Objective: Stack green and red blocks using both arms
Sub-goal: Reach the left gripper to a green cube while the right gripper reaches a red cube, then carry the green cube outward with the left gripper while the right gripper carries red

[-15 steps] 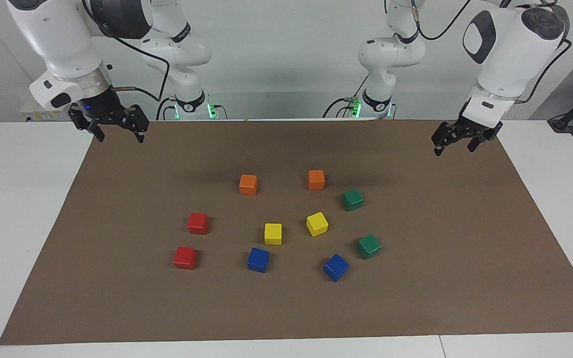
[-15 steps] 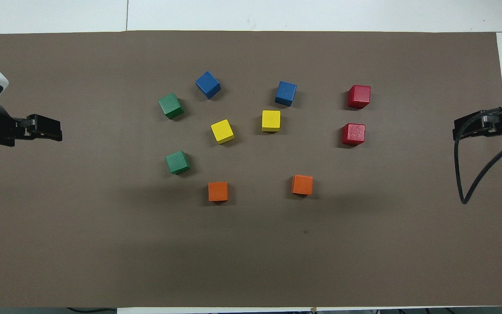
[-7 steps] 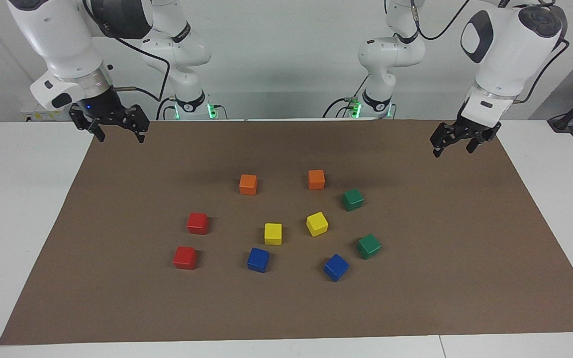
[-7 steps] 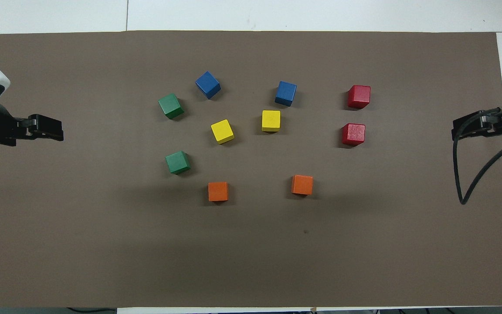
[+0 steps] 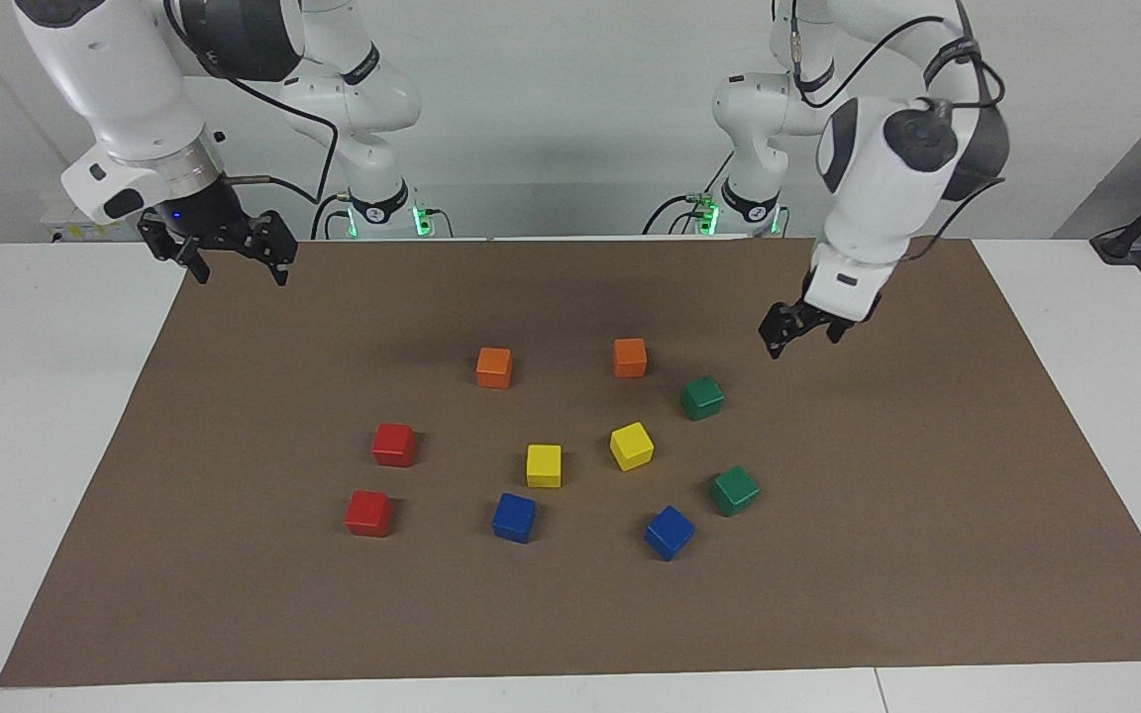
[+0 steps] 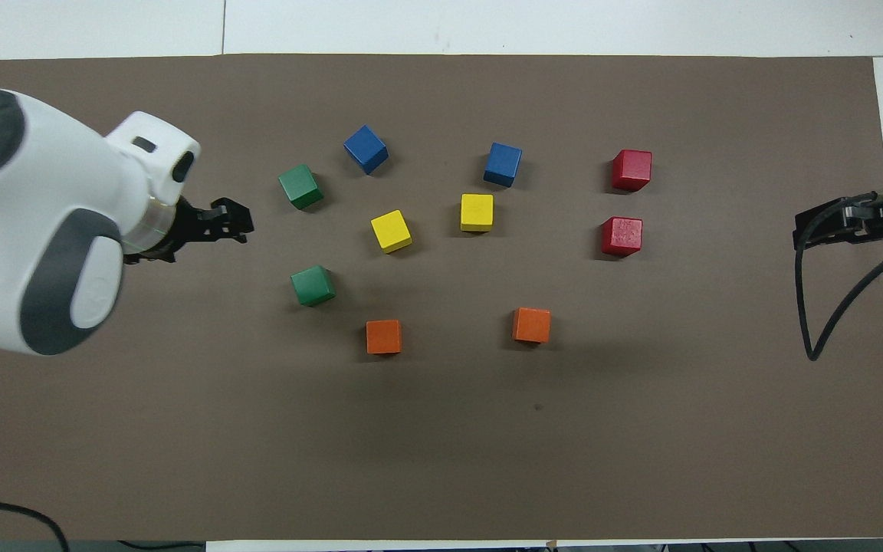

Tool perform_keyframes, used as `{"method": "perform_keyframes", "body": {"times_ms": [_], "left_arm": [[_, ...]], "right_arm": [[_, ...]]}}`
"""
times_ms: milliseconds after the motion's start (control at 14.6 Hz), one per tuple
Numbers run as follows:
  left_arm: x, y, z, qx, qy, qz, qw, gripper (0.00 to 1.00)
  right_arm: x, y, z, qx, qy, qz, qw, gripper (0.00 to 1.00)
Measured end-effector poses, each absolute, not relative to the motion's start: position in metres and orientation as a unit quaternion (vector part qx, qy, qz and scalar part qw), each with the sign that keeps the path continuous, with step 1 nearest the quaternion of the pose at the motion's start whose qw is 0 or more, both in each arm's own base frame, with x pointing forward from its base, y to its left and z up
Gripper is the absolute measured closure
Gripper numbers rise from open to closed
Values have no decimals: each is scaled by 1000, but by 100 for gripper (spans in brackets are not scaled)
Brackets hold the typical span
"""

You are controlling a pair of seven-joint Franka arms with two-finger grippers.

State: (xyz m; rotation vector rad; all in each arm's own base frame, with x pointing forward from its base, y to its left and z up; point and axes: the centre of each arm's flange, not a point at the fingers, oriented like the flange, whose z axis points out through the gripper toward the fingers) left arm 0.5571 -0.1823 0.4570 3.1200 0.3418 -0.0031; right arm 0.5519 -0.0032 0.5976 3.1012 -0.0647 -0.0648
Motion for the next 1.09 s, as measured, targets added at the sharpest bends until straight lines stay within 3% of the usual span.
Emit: {"method": "perform_keyframes", "body": {"times_ms": [274,547,1095], "left_arm": [[540,-228,382,993,120,-2,6,0],[541,-245,350,990,140,-5,8,0],[545,-248,321,992,128,1,-10,0]], "right_arm": [[558,56,511,997,-74,1,19,0],[577,100,424,995,-97,2,21,0],[605,100,346,994,-104,24,13,0]]}}
